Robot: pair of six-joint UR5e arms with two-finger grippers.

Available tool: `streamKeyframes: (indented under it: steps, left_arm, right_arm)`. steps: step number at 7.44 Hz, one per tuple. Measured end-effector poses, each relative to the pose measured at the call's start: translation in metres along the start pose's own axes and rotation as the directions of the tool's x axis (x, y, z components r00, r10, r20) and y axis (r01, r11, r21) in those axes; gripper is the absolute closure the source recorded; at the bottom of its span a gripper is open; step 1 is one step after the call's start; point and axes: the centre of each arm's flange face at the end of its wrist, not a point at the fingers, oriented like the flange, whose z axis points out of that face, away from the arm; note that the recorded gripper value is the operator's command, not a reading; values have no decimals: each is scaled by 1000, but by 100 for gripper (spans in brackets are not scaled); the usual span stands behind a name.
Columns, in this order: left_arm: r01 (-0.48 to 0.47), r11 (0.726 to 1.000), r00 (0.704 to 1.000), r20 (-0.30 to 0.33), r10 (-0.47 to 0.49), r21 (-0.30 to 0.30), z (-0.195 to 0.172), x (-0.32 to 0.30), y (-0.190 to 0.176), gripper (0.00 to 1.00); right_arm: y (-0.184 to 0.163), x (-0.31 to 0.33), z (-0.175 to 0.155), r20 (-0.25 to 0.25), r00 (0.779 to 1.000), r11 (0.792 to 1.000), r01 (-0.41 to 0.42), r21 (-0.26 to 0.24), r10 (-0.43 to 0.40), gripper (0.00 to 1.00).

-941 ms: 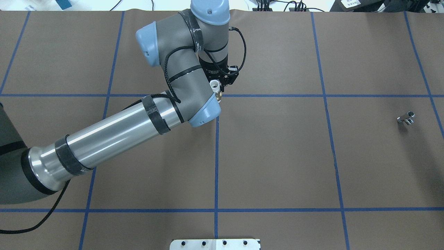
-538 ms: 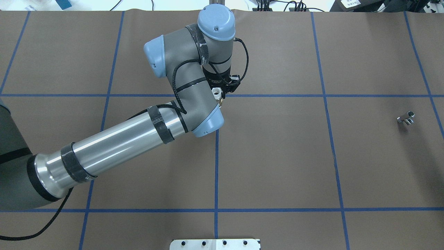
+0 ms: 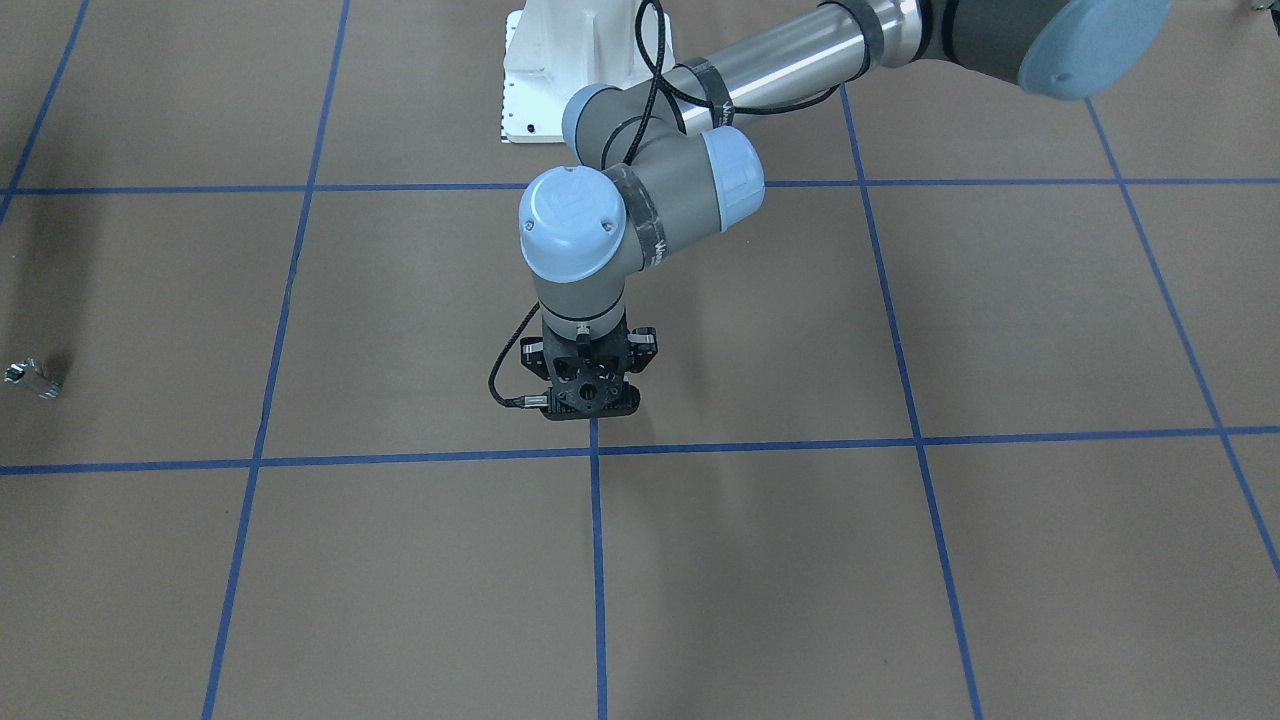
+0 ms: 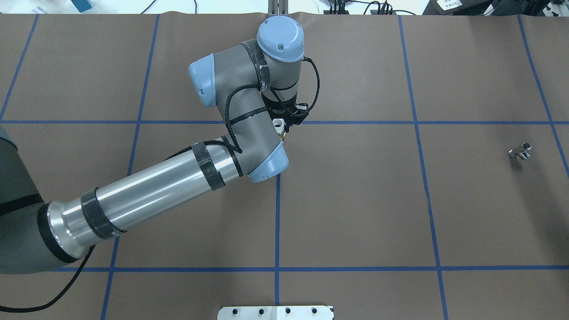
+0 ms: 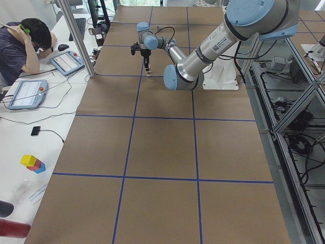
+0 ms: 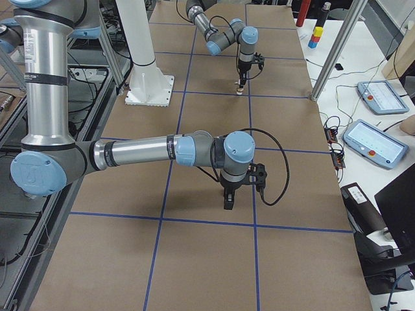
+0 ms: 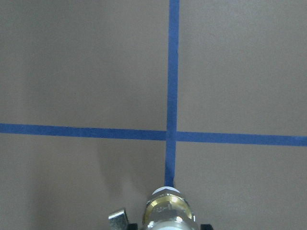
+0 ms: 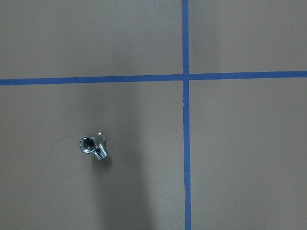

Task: Assemble PPR valve and pipe with both arms
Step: 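Lift the valve with the left gripper and carry it to table center, then lower the valve upright at table center and open the left gripper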

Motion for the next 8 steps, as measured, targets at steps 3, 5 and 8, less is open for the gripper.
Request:
streamKeyframes:
  steps: [3,5,8]
  left_arm:
    - [-8,1000,1000,-5,8,-5,4,3,5,100]
    - [-12,1000,1000,-7,12,-5,6,4,6,100]
    - [-13,1000,1000,-8,13,-4,11,1,6,70]
  right_arm:
    - [0,0,0,1,1000,1000,-1,-1,1,0]
    - [-1,1,1,1,1000,1000,-2,-3,2,0]
    - [0,2,2,1,1000,1000,-5,-4,5,0]
